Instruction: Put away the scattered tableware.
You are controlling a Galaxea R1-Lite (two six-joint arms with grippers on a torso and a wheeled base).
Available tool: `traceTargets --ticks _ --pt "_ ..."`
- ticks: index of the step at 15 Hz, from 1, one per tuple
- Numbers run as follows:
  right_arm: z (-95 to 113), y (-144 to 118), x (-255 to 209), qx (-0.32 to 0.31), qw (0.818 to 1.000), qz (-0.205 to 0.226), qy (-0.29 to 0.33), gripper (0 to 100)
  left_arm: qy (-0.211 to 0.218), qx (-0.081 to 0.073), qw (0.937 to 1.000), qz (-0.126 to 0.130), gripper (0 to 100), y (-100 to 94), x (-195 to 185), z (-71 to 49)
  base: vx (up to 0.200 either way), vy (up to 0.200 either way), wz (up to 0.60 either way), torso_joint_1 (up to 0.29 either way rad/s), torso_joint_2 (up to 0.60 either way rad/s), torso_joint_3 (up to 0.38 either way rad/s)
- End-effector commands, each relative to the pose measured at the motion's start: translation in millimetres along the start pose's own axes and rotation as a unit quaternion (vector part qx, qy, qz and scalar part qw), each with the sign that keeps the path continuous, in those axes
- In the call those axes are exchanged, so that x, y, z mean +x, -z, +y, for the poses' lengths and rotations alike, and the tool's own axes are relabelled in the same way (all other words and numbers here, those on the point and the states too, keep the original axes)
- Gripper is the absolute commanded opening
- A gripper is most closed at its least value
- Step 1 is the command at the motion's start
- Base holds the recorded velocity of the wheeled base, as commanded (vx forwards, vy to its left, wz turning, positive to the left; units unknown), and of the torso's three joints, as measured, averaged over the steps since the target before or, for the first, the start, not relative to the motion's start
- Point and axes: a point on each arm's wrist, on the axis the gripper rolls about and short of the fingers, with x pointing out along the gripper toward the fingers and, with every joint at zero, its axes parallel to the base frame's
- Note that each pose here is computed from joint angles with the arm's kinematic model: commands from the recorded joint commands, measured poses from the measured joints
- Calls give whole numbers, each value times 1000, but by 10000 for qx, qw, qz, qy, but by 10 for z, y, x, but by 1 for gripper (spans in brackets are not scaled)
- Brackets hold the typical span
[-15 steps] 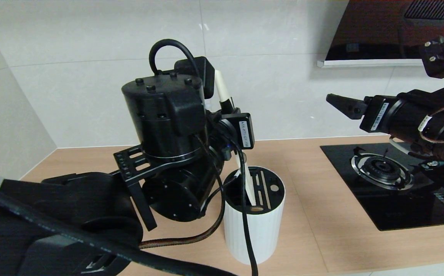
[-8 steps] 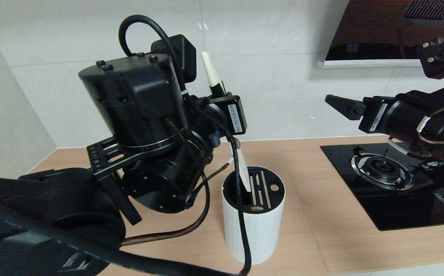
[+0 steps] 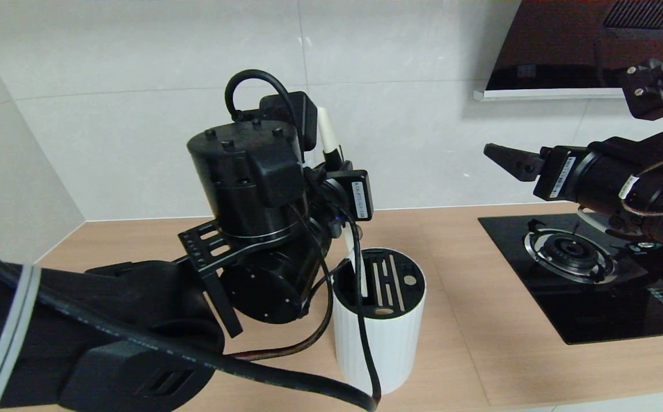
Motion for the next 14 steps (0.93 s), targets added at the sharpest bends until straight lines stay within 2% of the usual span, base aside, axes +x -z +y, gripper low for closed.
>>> traceTargets --ticks 1,5,11,12,14 --pt "11 19 1 -7 10000 32 -28 100 -20 59 9999 96 0 96 39 -19 0 0 0 0 0 0" --pt "22 25 -1 -6 10000 43 -50 100 -28 171 9995 260 0 234 58 -30 0 0 0 0 0 0" --pt "21 37 6 -10 10000 66 -47 100 148 324 9982 492 0 405 -33 -124 0 0 0 0 0 0" --pt "20 42 5 -11 10000 73 -46 100 210 419 9971 608 0 497 -58 -156 0 0 0 0 0 0" --pt "20 46 4 -12 10000 82 -52 100 257 503 9958 714 0 584 -85 -187 0 0 0 0 0 0"
